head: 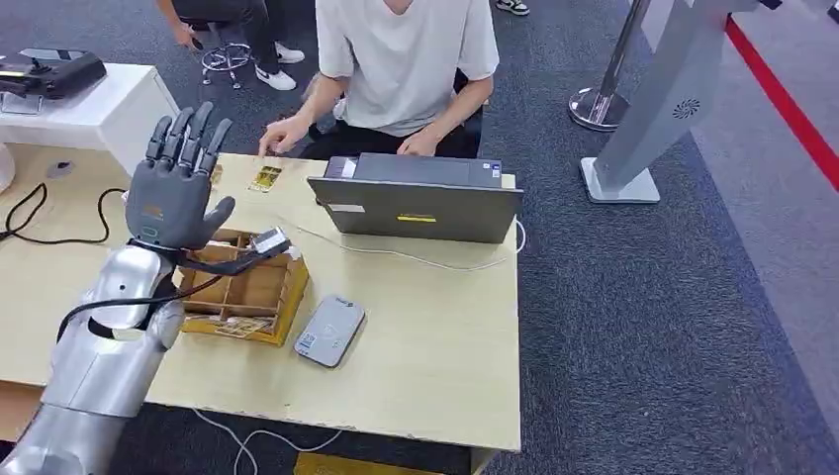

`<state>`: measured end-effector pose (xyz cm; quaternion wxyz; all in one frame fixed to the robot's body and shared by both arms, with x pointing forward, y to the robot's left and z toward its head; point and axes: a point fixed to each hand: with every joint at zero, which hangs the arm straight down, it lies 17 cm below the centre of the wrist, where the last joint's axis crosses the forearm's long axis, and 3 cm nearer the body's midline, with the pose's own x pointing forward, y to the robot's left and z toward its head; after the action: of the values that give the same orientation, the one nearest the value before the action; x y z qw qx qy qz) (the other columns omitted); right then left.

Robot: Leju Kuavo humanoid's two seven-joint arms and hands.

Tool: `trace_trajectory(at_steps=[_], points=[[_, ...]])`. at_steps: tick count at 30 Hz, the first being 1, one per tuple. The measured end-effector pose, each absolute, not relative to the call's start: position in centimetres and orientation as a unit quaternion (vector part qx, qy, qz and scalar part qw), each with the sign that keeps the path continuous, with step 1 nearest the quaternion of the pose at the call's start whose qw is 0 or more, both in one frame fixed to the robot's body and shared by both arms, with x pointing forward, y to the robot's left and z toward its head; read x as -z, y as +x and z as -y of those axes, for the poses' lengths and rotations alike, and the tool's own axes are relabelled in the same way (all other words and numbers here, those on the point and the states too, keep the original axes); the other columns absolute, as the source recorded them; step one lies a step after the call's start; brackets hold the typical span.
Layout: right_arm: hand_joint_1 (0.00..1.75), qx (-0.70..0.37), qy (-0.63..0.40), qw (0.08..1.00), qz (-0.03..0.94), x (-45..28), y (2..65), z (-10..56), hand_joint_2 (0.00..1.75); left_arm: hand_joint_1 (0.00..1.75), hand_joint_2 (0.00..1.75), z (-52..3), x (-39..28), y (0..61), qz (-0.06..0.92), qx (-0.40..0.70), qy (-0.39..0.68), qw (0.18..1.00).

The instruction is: Pass the card to the sensor for recognition and then transmit it.

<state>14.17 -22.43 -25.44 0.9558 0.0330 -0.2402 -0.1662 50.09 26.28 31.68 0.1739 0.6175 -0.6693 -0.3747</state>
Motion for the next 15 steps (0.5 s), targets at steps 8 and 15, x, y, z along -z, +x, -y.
trace_trajectory(at_steps=[8,15], points=[[0.0,0.201,0.018,0.951,0.233,25.8,13.0,23.3,0.0,0.0,1.75,-20.2,-24.8,39.6,0.703,0.414,0.55,0.178],[0.0,0.207,0.012,0.951,0.229,25.9,12.5,23.6,0.0,0.0,1.75,-20.8,-18.1,38.0,0.668,0.477,0.501,0.273]])
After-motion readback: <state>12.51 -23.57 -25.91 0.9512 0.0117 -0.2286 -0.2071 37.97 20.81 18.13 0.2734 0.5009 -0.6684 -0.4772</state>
